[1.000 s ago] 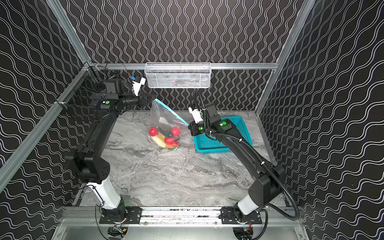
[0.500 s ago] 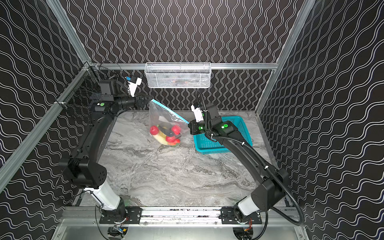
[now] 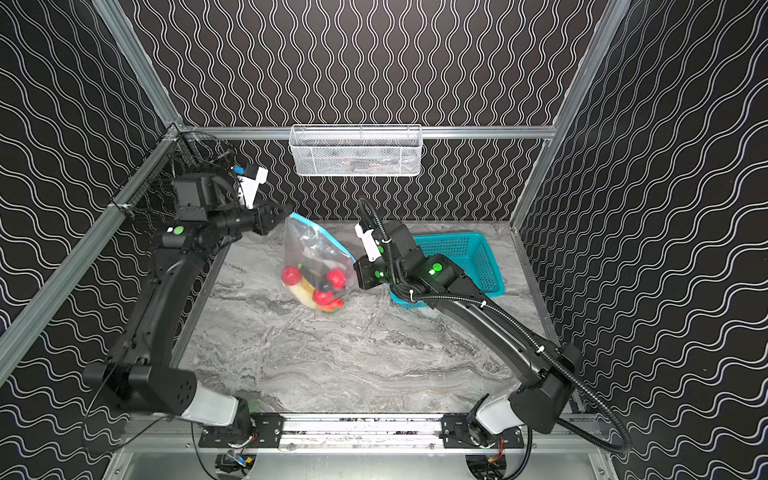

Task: Place the food in the zip-top bag and seal the zipper
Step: 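Lower the sealed bag onto the table and open both grippers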

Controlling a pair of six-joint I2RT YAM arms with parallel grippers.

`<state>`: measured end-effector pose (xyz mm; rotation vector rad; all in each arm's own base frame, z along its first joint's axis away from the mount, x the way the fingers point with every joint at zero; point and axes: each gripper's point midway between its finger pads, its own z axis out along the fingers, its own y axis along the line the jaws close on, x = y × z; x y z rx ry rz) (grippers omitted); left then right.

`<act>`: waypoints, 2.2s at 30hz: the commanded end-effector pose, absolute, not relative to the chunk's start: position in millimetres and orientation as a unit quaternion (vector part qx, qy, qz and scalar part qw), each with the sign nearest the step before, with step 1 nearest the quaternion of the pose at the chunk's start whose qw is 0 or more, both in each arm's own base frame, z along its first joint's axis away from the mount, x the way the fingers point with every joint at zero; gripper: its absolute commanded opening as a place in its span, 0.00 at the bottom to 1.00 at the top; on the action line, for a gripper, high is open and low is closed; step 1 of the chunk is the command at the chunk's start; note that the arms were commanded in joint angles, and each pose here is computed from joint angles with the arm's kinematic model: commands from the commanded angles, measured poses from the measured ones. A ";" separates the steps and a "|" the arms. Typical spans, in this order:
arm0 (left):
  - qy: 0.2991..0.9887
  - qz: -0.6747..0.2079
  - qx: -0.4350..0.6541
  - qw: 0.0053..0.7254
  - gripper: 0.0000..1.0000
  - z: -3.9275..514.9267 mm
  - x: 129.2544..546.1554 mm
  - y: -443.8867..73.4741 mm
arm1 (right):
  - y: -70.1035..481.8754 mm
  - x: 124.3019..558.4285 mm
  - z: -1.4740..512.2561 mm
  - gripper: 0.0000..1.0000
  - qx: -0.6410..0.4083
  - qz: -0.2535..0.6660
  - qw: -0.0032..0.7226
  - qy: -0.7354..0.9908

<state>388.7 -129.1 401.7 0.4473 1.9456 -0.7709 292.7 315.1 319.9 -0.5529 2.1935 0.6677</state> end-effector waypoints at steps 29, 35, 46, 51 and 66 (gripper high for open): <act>0.885 -0.201 0.092 0.411 0.00 202.3 509.4 -79.8 | 317.8 478.6 197.0 0.00 -0.117 0.185 0.375 0.901; 0.877 -0.231 0.098 0.411 0.00 163.4 555.9 -83.6 | 323.6 528.2 161.9 0.00 -0.116 0.215 0.367 0.897; 0.886 -0.262 0.071 0.375 0.54 119.7 586.1 -61.6 | 348.7 566.3 126.8 0.27 -0.123 0.272 0.358 0.885; 0.886 -0.237 0.062 0.394 0.99 131.8 587.5 -43.4 | 352.3 569.3 139.3 0.62 -0.117 0.291 0.371 0.874; 0.863 -0.201 -0.009 0.464 0.99 183.0 569.1 -7.1 | 333.7 549.8 218.3 0.99 -0.116 0.284 0.417 0.855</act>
